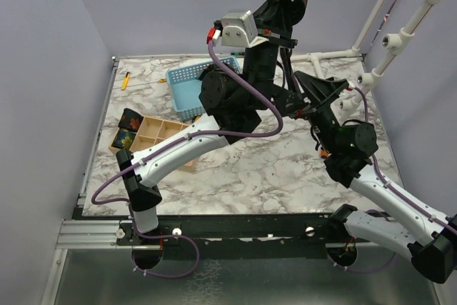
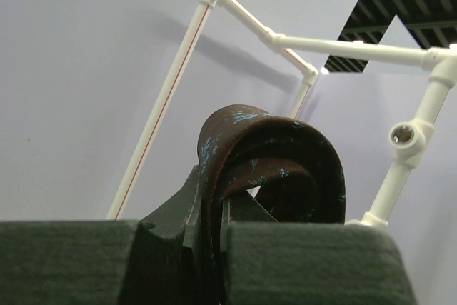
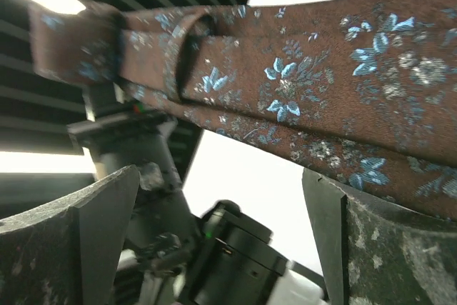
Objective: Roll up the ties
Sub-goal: Flatten out the tie at the center of the board.
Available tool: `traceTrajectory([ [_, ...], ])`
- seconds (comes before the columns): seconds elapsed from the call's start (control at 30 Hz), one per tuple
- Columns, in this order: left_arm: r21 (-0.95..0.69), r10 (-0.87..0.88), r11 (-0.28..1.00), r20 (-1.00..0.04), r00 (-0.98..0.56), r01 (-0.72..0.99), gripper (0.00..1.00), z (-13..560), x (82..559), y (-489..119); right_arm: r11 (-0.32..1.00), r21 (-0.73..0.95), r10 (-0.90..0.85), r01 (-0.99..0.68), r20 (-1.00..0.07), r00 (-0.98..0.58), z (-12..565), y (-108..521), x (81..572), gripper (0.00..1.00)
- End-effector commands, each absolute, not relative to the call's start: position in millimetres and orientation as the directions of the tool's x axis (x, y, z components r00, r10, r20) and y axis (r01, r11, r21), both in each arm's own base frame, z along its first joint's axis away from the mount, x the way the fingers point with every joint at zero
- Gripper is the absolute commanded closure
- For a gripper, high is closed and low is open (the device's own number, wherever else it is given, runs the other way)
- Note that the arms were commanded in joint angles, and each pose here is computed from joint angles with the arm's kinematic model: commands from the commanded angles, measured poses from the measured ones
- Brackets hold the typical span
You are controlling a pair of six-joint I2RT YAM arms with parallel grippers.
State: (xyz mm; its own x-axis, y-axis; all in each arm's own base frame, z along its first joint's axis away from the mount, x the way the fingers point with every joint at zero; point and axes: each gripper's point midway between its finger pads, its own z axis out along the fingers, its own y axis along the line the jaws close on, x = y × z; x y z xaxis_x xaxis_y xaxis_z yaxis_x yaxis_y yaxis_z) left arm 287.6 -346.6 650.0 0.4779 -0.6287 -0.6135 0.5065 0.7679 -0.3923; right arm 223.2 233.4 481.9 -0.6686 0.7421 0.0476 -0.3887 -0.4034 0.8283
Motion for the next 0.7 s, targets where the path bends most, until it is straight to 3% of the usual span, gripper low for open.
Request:
traceTrajectory([
  [0.0, -0.453, -0.68, 0.733, -0.523, 0.514, 0.508, 1.0, 674, 282, -330, -0.587, 0.715, 0.739, -0.379, 0.283, -0.611, 517, 192, 229, 0.0],
  [0.27, -0.488, -0.735, 0.676, -0.504, 0.455, 0.553, 1.0, 660, 290, -355, -0.662, 0.677, 0.705, -0.32, 0.42, -0.571, 521, 196, 266, 0.0],
  [0.67, -0.459, -0.751, 0.65, -0.508, 0.421, 0.606, 1.0, 657, 280, -359, -0.674, 0.706, 0.685, -0.218, 0.486, -0.543, 495, 213, 317, 0.01],
])
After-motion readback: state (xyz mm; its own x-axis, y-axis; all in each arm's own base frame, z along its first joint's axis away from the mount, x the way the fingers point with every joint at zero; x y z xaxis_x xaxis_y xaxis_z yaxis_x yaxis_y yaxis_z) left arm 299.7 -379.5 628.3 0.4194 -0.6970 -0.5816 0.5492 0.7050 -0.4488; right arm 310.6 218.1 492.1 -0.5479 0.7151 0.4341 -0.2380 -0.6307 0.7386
